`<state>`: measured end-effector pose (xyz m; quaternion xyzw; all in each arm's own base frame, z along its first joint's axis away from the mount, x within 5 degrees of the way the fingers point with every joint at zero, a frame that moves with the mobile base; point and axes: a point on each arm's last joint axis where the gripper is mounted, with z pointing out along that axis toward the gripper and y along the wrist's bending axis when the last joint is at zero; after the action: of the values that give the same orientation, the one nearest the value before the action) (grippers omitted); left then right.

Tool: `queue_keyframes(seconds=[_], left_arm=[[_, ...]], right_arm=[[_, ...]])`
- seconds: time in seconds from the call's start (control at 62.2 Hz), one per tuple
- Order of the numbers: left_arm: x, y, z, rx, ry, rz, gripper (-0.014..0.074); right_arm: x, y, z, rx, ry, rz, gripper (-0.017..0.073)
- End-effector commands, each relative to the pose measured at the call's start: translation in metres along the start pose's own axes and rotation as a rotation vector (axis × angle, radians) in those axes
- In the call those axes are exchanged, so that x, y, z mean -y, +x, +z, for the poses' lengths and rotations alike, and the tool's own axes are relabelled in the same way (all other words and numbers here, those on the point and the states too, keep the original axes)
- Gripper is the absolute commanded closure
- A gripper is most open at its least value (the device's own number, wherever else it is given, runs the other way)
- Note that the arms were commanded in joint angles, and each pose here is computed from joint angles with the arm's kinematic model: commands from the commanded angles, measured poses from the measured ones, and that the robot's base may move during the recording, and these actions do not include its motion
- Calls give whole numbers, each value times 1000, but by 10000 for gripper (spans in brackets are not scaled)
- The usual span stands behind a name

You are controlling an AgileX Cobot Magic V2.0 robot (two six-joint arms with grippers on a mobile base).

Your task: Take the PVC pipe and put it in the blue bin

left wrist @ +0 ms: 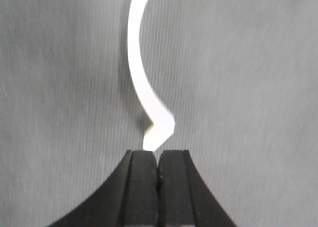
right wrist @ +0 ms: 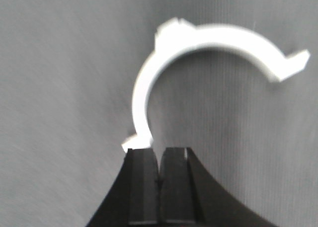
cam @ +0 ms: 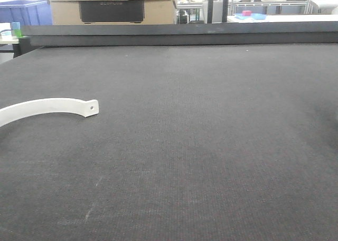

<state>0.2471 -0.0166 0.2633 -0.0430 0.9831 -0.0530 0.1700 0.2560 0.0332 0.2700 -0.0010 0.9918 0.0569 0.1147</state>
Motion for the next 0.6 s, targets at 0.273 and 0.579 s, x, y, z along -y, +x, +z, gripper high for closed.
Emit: queue_keyframes(seconds=[0.273, 0.579], left_arm=[[4, -8, -5, 65, 20, -6, 704], [4, -5, -5, 31, 22, -9, 704]], right_arm=[[-30, -24, 13, 9, 68, 44, 711], [-30, -33, 31, -39, 62, 121, 697]])
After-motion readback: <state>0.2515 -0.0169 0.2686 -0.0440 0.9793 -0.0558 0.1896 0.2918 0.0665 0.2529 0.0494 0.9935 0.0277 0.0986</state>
